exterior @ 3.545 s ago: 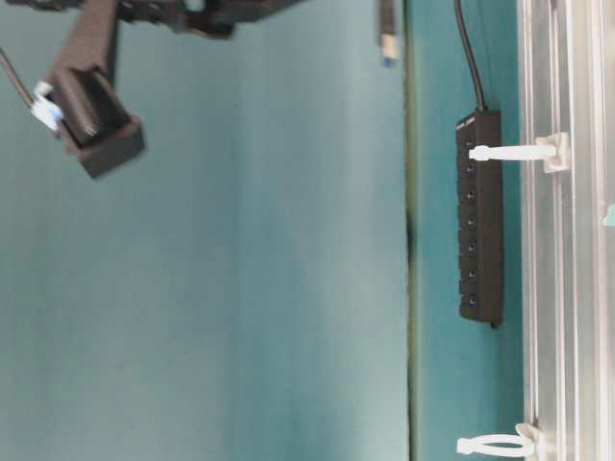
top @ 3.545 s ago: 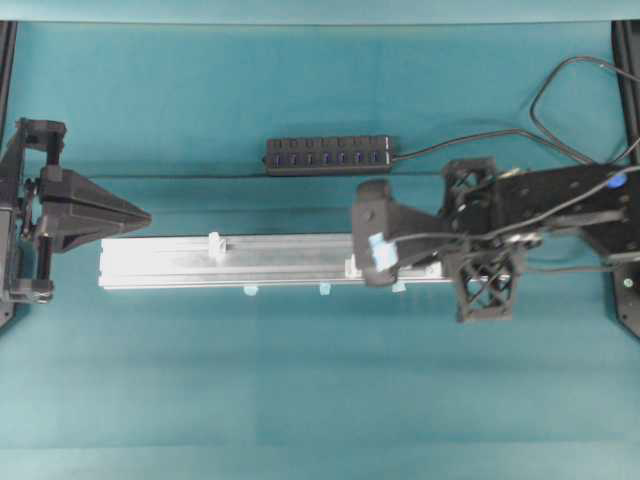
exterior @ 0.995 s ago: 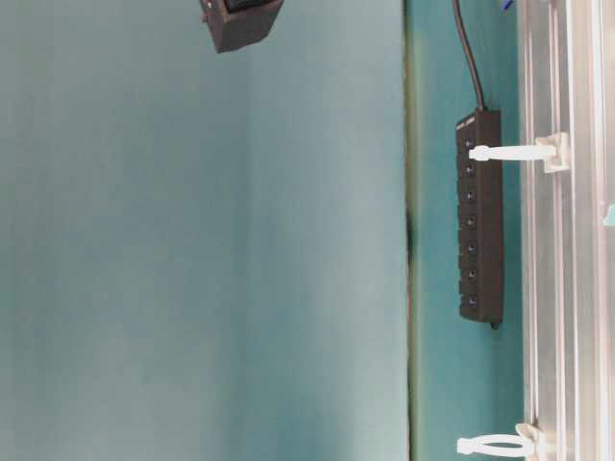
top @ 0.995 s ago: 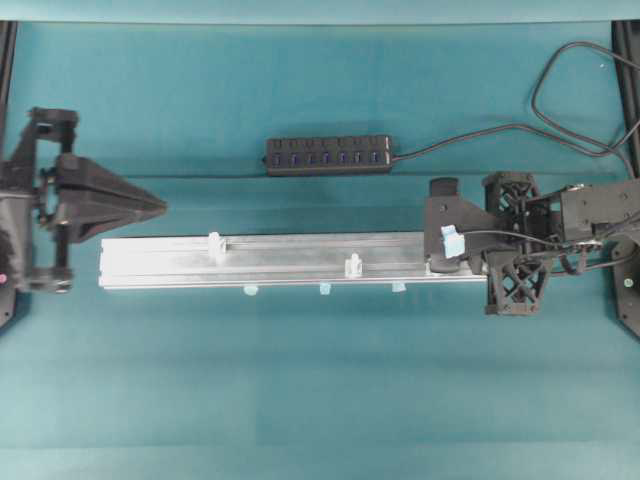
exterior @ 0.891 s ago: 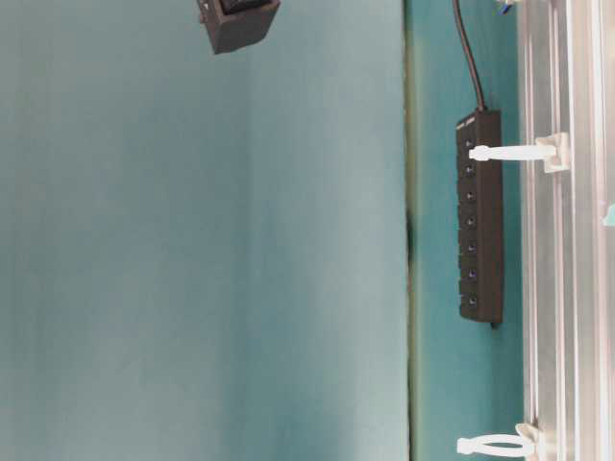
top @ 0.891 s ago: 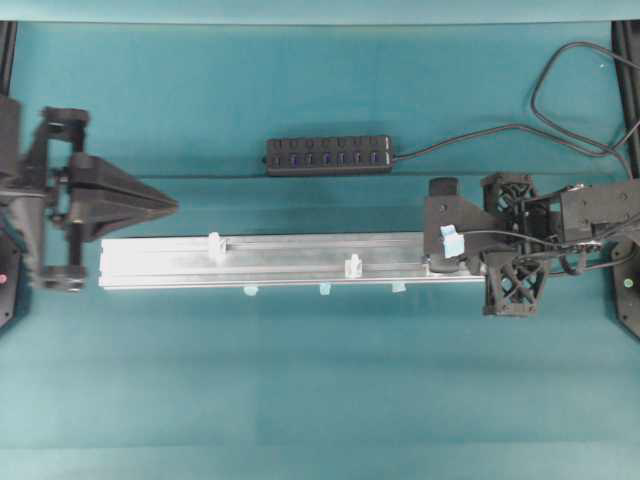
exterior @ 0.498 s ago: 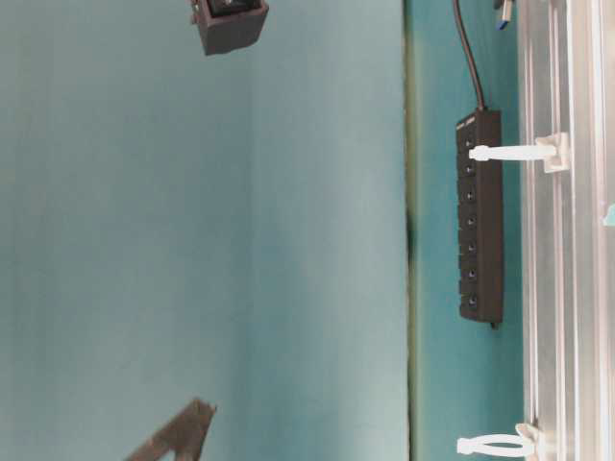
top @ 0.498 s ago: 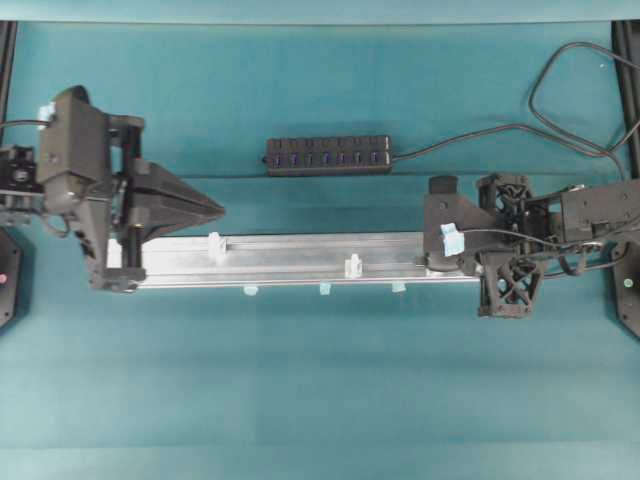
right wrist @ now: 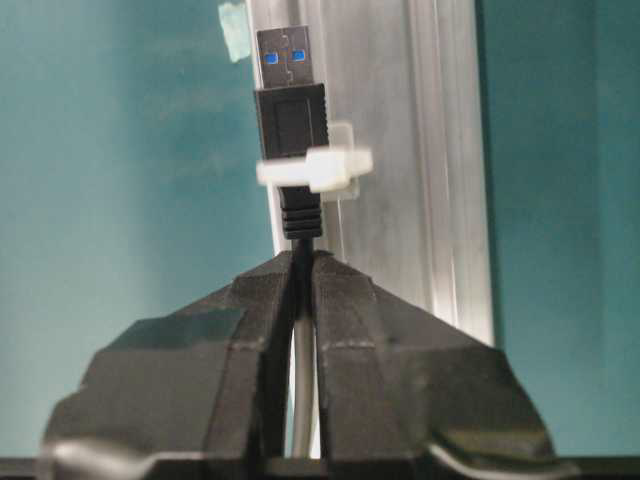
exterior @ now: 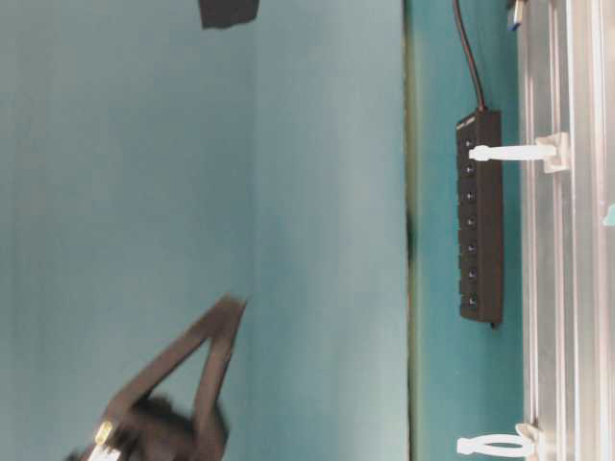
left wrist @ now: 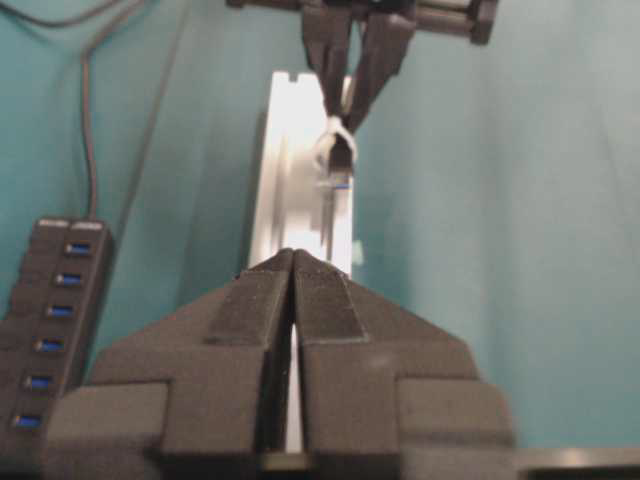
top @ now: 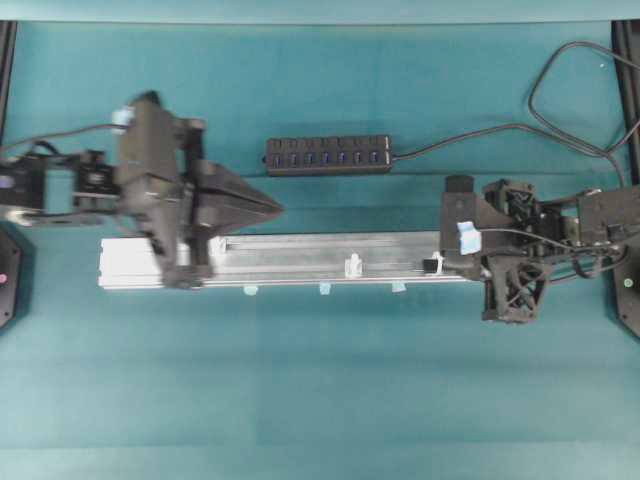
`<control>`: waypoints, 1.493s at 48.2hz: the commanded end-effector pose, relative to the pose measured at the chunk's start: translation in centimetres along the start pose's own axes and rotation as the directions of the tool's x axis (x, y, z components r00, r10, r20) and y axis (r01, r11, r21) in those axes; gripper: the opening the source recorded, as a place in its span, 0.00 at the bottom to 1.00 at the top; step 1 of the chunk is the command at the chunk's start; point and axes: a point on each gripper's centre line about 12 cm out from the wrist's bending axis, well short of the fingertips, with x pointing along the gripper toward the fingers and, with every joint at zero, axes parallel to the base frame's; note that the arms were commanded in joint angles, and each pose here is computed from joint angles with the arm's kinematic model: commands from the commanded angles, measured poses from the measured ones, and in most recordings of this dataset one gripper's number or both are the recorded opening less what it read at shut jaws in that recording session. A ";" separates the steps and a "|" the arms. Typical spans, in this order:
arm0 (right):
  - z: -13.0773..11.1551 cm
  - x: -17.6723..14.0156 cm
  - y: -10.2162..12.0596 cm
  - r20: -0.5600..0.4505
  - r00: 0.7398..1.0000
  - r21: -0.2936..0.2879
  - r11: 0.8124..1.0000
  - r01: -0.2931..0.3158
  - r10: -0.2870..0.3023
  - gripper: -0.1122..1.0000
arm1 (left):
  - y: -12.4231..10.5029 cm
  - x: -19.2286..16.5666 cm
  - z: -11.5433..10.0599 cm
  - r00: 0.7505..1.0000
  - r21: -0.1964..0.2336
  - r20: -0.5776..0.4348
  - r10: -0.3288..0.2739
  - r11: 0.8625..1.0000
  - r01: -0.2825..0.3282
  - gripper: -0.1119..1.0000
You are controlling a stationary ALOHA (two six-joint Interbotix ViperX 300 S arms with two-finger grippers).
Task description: Pass the USB cable through three rings with both arms.
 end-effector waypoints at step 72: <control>0.9 -0.3 -0.3 0.139 0.990 0.044 0.999 -0.007 0.001 0.03 | -1.3 16.0 -2.4 0.992 0.002 -0.123 -0.022 1.000 0.023 0.83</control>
